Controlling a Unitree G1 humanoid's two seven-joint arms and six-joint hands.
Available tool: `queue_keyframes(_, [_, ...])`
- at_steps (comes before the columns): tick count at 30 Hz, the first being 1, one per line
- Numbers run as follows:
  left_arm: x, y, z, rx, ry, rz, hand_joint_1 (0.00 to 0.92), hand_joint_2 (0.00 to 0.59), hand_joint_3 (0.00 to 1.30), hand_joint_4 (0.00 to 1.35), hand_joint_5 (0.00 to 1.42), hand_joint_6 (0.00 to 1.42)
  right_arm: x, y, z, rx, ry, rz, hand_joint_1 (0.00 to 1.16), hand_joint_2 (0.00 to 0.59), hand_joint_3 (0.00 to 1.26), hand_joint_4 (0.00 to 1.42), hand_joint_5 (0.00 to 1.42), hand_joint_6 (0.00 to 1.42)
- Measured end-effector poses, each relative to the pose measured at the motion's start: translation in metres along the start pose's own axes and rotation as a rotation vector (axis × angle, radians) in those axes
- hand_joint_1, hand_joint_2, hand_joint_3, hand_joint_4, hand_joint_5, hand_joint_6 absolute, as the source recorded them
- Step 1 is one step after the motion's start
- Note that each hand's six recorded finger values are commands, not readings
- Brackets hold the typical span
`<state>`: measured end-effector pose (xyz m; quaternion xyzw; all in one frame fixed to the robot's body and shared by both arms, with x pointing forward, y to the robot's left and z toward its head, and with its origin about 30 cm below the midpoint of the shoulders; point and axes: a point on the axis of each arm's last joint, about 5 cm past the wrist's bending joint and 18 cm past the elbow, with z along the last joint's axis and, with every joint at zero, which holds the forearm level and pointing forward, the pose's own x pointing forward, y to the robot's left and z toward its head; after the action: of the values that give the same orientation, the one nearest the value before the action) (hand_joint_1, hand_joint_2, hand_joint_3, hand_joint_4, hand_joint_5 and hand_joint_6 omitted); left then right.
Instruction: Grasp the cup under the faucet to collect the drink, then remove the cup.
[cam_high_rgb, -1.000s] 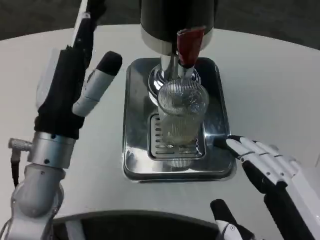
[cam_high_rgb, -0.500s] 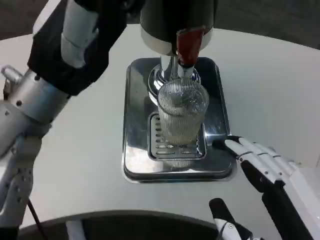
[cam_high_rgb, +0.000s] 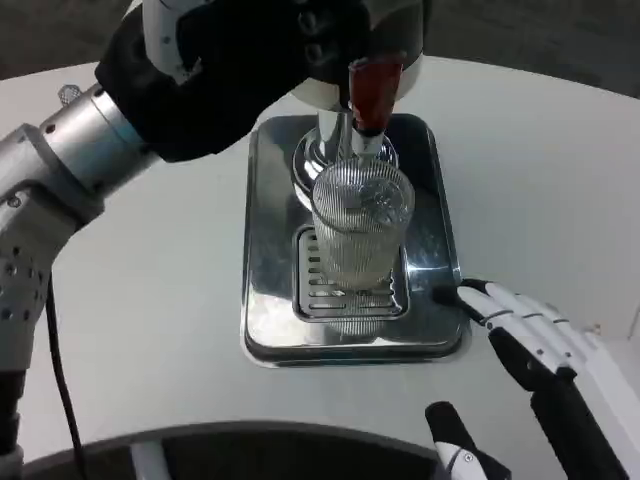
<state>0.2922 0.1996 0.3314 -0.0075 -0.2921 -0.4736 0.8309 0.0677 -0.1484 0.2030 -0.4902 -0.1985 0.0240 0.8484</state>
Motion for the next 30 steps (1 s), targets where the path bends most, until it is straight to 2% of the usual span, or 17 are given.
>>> queue_keyframes(5, [-0.003,0.009,0.0018,0.048,0.034,0.044,0.000,0.064,0.00,0.00,0.00,0.00,-0.001,0.0000,-0.0003,0.011,0.012,-0.005,0.48,0.463,0.19,0.13,0.15,0.18])
queue_keyframes(9, [-0.006,0.015,-0.0018,0.076,0.071,0.070,0.000,0.061,0.00,0.00,0.00,0.00,-0.001,-0.0001,-0.0003,0.014,0.014,-0.008,0.48,0.463,0.19,0.13,0.15,0.18])
queue_keyframes(18, [0.000,0.013,-0.0154,0.065,0.138,0.005,0.000,0.058,0.00,0.00,0.00,0.00,0.000,-0.0003,-0.0002,0.023,0.009,-0.016,0.48,0.463,0.20,0.13,0.15,0.18])
queue_keyframes(30, [0.006,0.010,-0.0202,0.089,0.168,-0.031,0.000,0.055,0.00,0.00,0.01,0.00,-0.001,-0.0016,-0.0021,0.034,0.025,-0.027,0.48,0.463,0.20,0.13,0.15,0.18])
